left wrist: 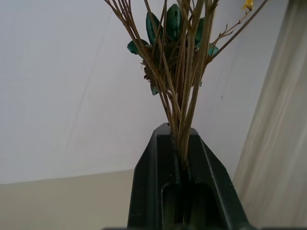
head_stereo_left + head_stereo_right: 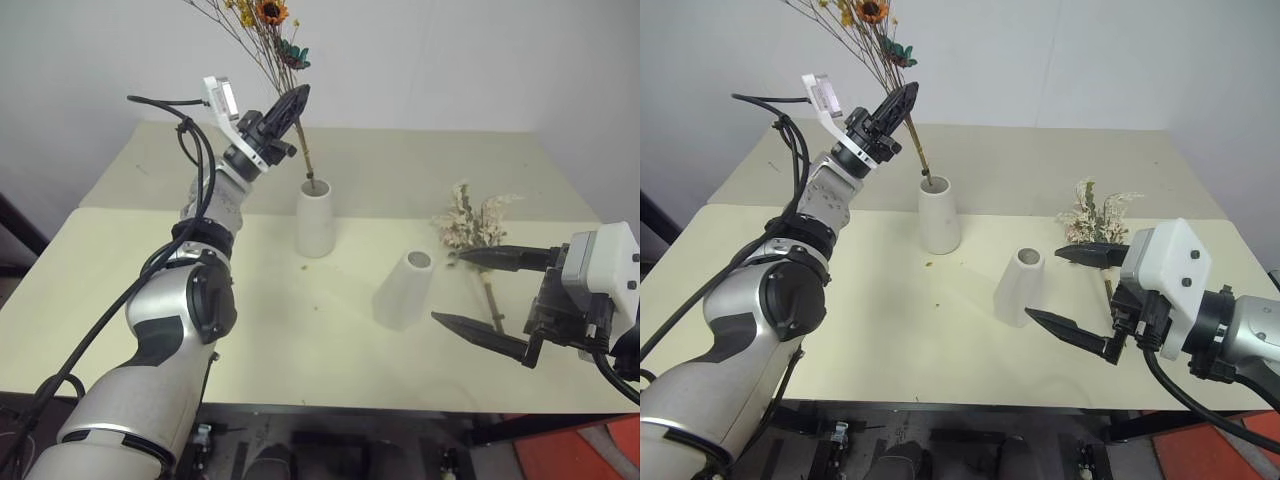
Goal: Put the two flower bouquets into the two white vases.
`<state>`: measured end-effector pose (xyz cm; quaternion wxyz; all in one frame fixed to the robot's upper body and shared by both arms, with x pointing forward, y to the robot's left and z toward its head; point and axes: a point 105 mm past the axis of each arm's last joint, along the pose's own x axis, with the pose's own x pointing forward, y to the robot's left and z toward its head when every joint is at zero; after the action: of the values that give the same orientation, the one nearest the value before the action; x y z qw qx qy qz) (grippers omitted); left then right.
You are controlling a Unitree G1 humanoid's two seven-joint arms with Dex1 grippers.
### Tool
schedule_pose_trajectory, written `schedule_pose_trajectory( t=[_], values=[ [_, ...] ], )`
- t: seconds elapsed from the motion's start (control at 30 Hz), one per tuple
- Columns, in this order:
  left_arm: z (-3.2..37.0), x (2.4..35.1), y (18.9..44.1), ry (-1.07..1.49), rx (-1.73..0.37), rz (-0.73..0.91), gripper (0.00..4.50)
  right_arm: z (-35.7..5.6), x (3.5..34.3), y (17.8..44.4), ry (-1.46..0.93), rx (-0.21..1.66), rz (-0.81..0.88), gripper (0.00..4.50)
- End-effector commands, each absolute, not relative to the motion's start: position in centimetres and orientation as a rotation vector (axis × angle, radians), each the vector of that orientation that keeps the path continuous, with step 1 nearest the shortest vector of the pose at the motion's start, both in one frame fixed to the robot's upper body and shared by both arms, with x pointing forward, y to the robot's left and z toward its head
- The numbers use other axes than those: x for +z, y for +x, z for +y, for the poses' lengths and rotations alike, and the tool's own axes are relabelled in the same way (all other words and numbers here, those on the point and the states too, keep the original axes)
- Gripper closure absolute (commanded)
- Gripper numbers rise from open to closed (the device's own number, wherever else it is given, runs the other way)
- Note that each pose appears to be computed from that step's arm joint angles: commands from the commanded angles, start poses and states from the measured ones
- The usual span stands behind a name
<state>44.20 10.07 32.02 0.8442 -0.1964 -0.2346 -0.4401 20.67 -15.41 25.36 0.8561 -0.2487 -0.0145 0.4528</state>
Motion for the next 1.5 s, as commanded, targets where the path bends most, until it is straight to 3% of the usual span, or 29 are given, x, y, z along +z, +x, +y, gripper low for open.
schedule_pose_trajectory(
  t=[0.03, 0.33, 0.67, 1.5],
  values=[
    [9.7, 32.5, 44.1, -0.350, -0.926, -0.516, 4.47, -15.4, 26.2, 20.3, -0.557, 0.936, -0.064, 0.00],
    [9.7, 30.1, 44.6, -0.323, -0.878, -0.476, 4.47, -14.8, 26.1, 20.2, -0.549, 0.948, -0.078, 0.00],
    [9.0, 29.9, 44.5, -0.344, -0.892, -0.478, 4.47, -14.9, 26.2, 19.9, -0.544, 0.944, -0.069, 0.00],
    [9.6, 33.3, 44.4, -0.399, -0.883, -0.532, 4.47, -15.2, 25.3, 19.7, -0.519, 0.912, -0.039, 0.00]
  ],
)
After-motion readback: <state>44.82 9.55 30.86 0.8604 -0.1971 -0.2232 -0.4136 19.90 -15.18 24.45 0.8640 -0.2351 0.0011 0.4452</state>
